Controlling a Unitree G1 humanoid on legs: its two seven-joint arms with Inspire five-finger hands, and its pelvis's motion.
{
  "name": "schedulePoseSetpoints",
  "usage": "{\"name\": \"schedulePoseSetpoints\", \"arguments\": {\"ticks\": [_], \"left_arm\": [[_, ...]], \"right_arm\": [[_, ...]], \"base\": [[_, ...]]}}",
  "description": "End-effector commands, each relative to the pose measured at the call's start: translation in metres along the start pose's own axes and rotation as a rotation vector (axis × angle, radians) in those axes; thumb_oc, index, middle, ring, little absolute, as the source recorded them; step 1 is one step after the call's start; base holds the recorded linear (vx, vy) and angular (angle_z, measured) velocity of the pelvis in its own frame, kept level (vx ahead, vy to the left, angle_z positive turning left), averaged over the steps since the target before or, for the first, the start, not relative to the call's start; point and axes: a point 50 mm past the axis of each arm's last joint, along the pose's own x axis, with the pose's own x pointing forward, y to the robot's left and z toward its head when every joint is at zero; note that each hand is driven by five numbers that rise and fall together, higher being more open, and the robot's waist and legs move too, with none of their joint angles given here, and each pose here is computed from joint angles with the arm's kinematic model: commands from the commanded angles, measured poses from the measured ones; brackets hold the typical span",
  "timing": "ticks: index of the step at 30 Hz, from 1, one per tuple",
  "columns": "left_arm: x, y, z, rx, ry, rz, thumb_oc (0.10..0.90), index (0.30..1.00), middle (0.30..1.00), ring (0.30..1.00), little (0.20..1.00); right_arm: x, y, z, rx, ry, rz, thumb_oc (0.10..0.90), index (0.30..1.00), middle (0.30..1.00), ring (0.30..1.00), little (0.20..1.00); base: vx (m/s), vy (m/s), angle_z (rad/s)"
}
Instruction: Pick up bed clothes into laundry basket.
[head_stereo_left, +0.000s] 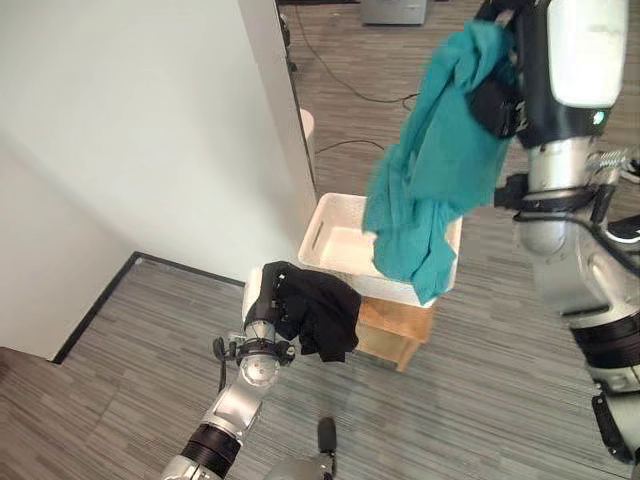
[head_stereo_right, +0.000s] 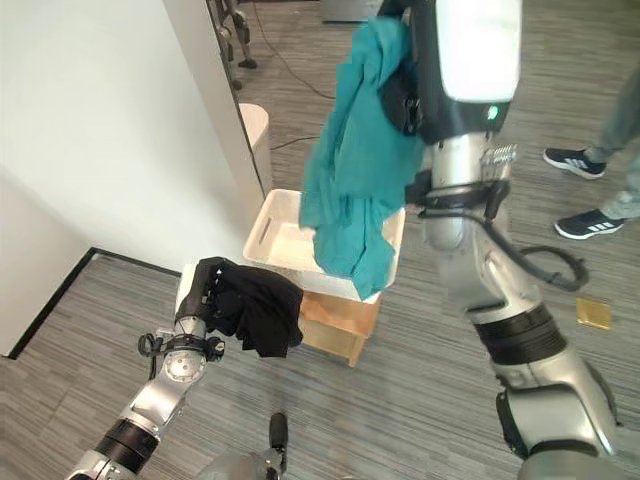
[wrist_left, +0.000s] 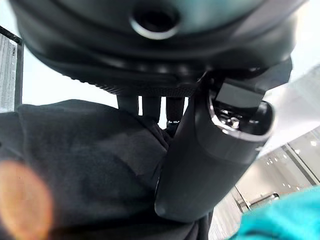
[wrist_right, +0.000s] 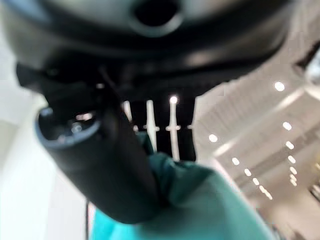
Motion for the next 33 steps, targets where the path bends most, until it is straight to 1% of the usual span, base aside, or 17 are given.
{"name": "schedulePoseSetpoints", "arguments": {"ticks": [1,2,3,8,12,16,19,26,33], "left_arm": [[-0.007,0.021,0.011,0.041,-0.169,0.03,0.4,0.3,0.3,0.3,0.3],[-0.007,0.026,0.005,0.045,-0.142,0.042,0.4,0.3,0.3,0.3,0.3],[-0.007,0.027,0.005,0.043,-0.142,0.043,0.4,0.3,0.3,0.3,0.3],[-0.021,0.034,-0.023,0.038,-0.024,0.071,0.4,0.3,0.3,0.3,0.3],[-0.035,0.038,-0.042,0.022,0.055,0.075,0.4,0.3,0.3,0.3,0.3],[-0.042,0.042,-0.052,0.016,0.094,0.081,0.4,0.3,0.3,0.3,0.3],[-0.043,0.044,-0.054,0.014,0.104,0.087,0.4,0.3,0.3,0.3,0.3],[-0.052,0.047,-0.069,0.008,0.175,0.099,0.4,0.3,0.3,0.3,0.3],[-0.056,0.048,-0.073,0.005,0.2,0.101,0.4,0.3,0.3,0.3,0.3]], "right_arm": [[0.073,-0.069,0.013,-0.069,-0.109,-0.36,0.4,0.3,0.3,0.3,0.3],[0.076,-0.071,0.009,-0.089,-0.095,-0.342,0.4,0.3,0.3,0.3,0.3],[0.077,-0.071,0.009,-0.087,-0.096,-0.342,0.4,0.3,0.3,0.3,0.3],[0.08,-0.067,0.01,-0.084,-0.097,-0.3,0.4,0.3,0.3,0.3,0.3],[0.077,-0.052,0.009,-0.067,-0.087,-0.23,0.4,0.3,0.3,0.3,0.3],[0.078,-0.038,0.0,-0.12,-0.065,-0.138,0.4,0.3,0.3,0.3,0.3],[0.079,-0.034,-0.005,-0.145,-0.044,-0.112,0.4,0.3,0.3,0.3,0.3],[0.064,-0.024,-0.019,-0.168,0.031,-0.074,0.4,0.3,0.3,0.3,0.3],[0.051,-0.016,-0.017,-0.142,0.038,-0.053,0.4,0.3,0.3,0.3,0.3]], "base": [[0.14,-0.1,0.72],[0.03,-0.082,0.59],[-0.02,-0.062,0.64],[0.0,-0.073,0.71],[0.03,-0.062,0.25],[-0.02,-0.048,0.22],[0.0,-0.043,0.24],[0.01,-0.041,0.06],[0.03,-0.025,0.0]]}}
